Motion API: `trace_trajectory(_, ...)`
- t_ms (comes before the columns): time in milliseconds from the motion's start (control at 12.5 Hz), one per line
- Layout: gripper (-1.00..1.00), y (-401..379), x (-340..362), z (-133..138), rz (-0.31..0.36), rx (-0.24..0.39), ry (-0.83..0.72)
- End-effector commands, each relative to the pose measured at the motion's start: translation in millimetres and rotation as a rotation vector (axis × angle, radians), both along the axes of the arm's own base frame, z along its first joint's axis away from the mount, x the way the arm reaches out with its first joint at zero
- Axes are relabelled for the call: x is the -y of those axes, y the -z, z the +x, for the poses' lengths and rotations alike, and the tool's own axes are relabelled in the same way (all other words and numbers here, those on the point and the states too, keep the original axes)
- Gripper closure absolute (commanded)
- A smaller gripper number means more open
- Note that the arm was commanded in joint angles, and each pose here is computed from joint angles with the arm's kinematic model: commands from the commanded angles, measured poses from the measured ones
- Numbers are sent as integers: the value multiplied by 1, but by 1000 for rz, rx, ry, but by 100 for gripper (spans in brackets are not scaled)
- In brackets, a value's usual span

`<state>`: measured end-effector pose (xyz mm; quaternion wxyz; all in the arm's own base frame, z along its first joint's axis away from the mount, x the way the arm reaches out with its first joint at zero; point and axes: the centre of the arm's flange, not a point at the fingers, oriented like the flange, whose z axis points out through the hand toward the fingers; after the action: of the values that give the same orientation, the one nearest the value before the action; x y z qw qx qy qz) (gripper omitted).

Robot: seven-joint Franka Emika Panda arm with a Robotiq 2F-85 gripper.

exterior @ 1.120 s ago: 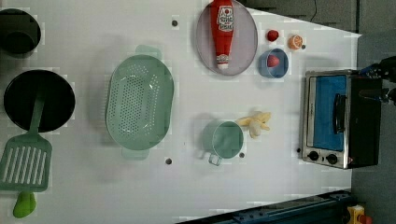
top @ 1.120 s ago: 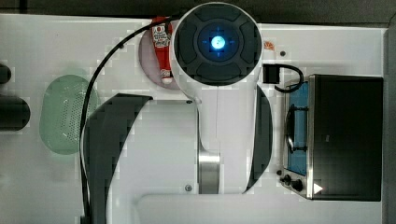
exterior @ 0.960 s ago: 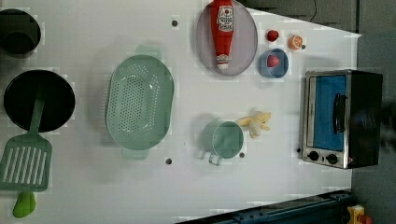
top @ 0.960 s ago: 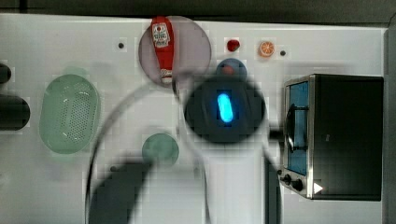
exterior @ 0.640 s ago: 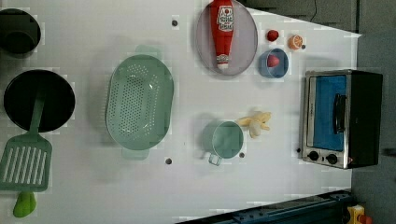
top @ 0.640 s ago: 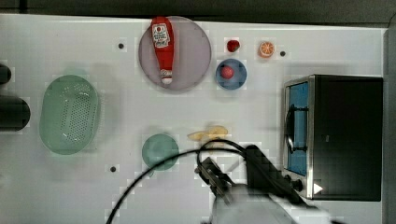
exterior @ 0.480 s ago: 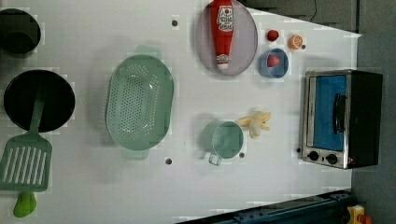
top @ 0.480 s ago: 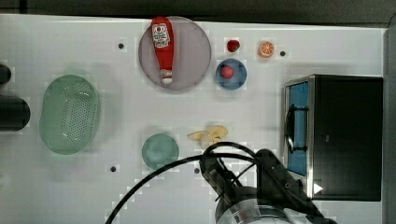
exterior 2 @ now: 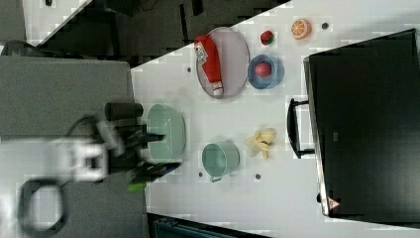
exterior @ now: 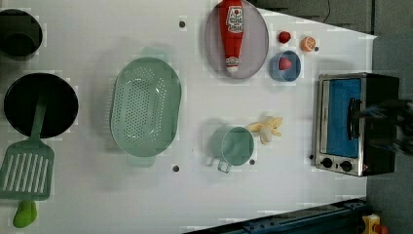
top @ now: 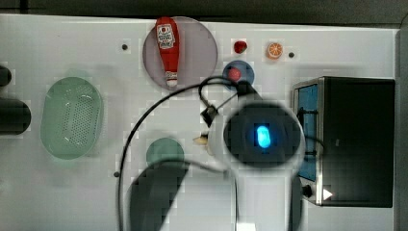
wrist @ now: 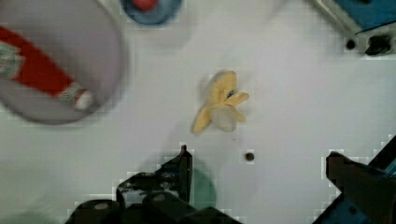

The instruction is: Pick banana from table and place on oven.

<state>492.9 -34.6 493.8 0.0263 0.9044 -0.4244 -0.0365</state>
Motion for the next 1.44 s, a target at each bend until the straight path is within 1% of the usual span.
trace_trajectory(80,-100,63,1,13,-1,-41,31)
trace_trajectory(160,-100,84,0,19,-3,-29,28)
trace_trajectory(320,-100,126,-1,22,-4,-1,24)
trace_trajectory(640,-100,214,-3,3,-4,26,19)
trace_trajectory(800,-100,251,-6,-7,-3,19,13)
trace_trajectory(880,-100,267,-8,-9,-2,5,9)
trace_trajectory(1120,-100,307,-10,-13,-2,-13,3)
trace_trajectory(1280,-100,327,-12,-14,-2,-10,-1)
trace_trajectory(1360,-93,334,-12,-16,-1,-10,-2)
trace_trajectory(1440,-69,338,-14,-16,0,-8,-5)
